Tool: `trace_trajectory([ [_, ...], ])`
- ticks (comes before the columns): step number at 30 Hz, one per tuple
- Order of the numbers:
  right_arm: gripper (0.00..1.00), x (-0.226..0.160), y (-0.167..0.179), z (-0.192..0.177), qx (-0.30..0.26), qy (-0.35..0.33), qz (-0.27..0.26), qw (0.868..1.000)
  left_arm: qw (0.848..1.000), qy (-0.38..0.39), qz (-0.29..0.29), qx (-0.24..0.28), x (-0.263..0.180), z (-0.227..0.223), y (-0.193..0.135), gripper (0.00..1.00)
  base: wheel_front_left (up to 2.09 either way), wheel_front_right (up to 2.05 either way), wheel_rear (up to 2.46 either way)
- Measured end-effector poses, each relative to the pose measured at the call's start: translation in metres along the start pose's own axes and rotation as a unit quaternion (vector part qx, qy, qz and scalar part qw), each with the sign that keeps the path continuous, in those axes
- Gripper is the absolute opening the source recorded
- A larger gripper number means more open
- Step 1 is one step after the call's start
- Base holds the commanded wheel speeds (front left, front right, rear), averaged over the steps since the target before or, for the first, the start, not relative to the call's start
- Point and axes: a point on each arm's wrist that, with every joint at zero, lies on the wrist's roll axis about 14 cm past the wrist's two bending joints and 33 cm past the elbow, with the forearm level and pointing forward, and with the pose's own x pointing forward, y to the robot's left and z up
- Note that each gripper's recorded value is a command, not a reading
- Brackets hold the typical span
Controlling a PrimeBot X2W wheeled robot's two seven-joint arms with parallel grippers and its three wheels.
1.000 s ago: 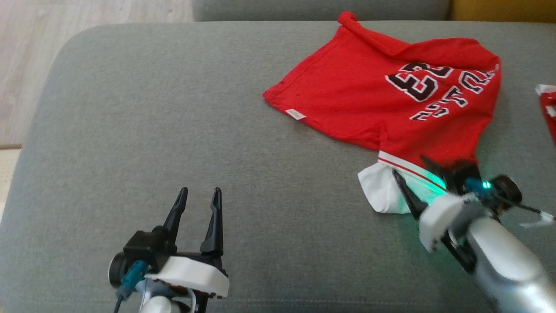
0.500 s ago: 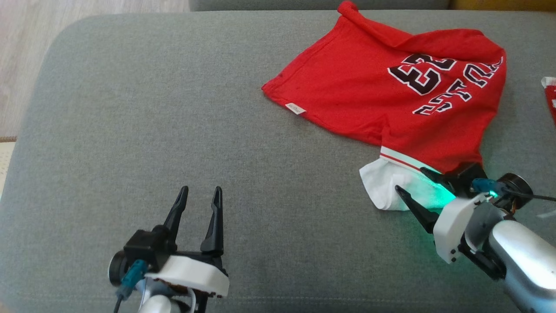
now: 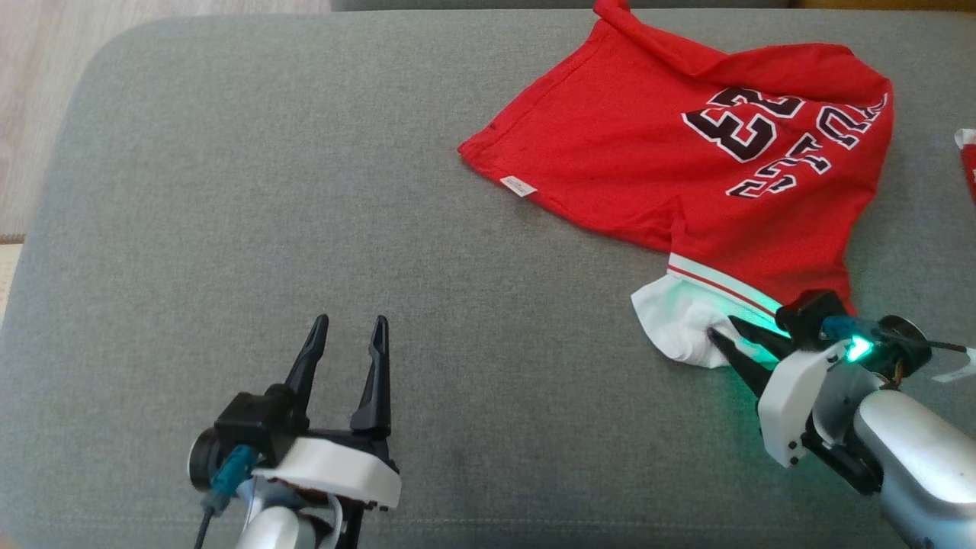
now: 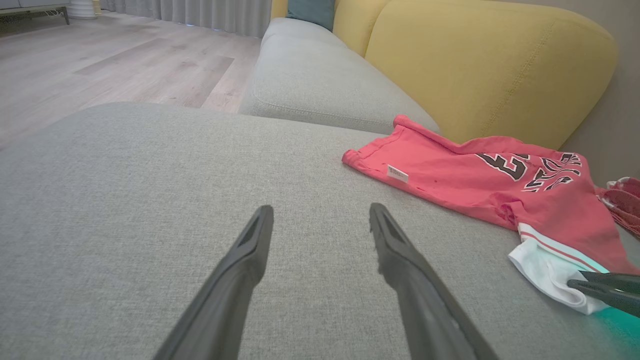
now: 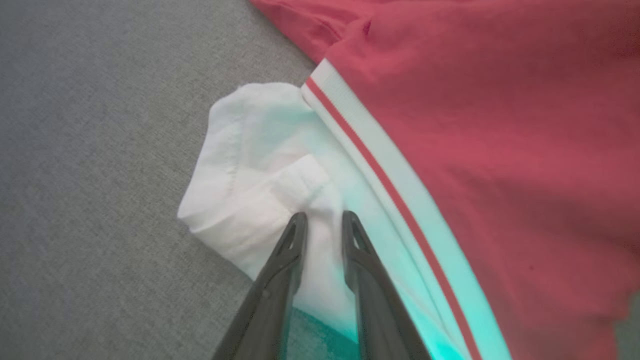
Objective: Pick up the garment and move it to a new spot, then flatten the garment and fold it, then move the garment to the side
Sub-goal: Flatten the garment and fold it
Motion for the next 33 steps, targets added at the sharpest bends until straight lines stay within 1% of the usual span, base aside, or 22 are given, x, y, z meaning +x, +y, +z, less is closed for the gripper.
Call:
trace_trajectory([
  [1, 0.27, 0.000, 0.000, 0.001, 0.001, -0.004, 0.000, 1.000, 1.000, 0.000, 0.000, 0.000, 0.000, 0.000, 0.000, 1.00, 0.00, 0.00, 0.00],
  [3, 0.22, -0.002, 0.000, 0.003, 0.000, -0.014, -0.001, 1.000, 1.000, -0.001, 0.000, 0.000, 0.001, 0.001, 0.000, 1.00, 0.00, 0.00, 0.00],
  [8, 0.17, -0.008, 0.005, 0.015, -0.015, -0.048, 0.001, 0.999, 1.000, -0.003, -0.002, 0.000, 0.004, 0.001, -0.001, 1.00, 0.00, 0.00, 0.00],
  [11, 0.15, -0.012, 0.009, 0.016, -0.017, -0.059, 0.004, 0.998, 1.000, -0.002, -0.006, -0.001, 0.005, 0.001, -0.003, 1.00, 0.00, 0.00, 0.00],
  [15, 0.15, -0.024, 0.015, -0.001, -0.013, -0.059, -0.003, 0.998, 1.000, -0.002, -0.015, -0.002, 0.008, 0.000, -0.009, 1.00, 0.00, 0.00, 0.00],
  [19, 0.15, -0.036, 0.021, -0.018, 0.009, -0.056, -0.016, 0.998, 1.000, -0.001, -0.023, -0.003, 0.011, 0.000, -0.013, 1.00, 0.00, 0.00, 0.00],
  [20, 0.16, -0.038, 0.025, -0.021, 0.016, -0.056, -0.017, 0.998, 1.000, -0.001, -0.025, -0.003, 0.011, 0.000, -0.014, 1.00, 0.00, 0.00, 0.00],
  [23, 0.16, -0.043, 0.036, -0.033, 0.034, -0.047, -0.016, 0.998, 0.999, 0.000, -0.032, 0.001, 0.013, -0.001, -0.018, 1.00, 0.00, 0.00, 0.00],
  [26, 0.18, -0.048, 0.037, -0.036, 0.045, -0.049, -0.025, 0.997, 0.999, 0.001, -0.037, 0.000, 0.014, -0.002, -0.021, 1.00, 0.00, 0.00, 0.00],
  [27, 0.25, -0.050, 0.035, -0.034, 0.046, -0.054, -0.030, 0.997, 0.999, 0.001, -0.039, 0.000, 0.015, -0.002, -0.022, 1.00, 0.00, 0.00, 0.00],
  [28, 0.25, -0.051, 0.032, -0.031, 0.045, -0.059, -0.036, 0.997, 0.999, 0.001, -0.040, 0.000, 0.015, -0.002, -0.023, 1.00, 0.00, 0.00, 0.00],
  [29, 0.40, -0.052, 0.028, -0.027, 0.043, -0.066, -0.042, 0.996, 0.999, 0.001, -0.041, 0.000, 0.015, -0.002, -0.023, 1.00, 0.00, 0.00, 0.00],
  [30, 0.66, -0.053, 0.025, -0.022, 0.041, -0.074, -0.048, 0.995, 0.999, 0.001, -0.041, 0.000, 0.015, -0.002, -0.024, 1.00, 0.00, 0.00, 0.00],
  [31, 0.98, -0.054, 0.022, -0.017, 0.038, -0.082, -0.052, 0.995, 0.999, 0.001, -0.042, 0.000, 0.015, -0.002, -0.024, 1.00, 0.00, 0.00, 0.00],
  [33, 1.00, -0.053, 0.022, -0.008, 0.036, -0.094, -0.054, 0.993, 0.999, 0.000, -0.043, -0.001, 0.015, -0.002, -0.024, 1.00, 0.00, 0.00, 0.00],
])
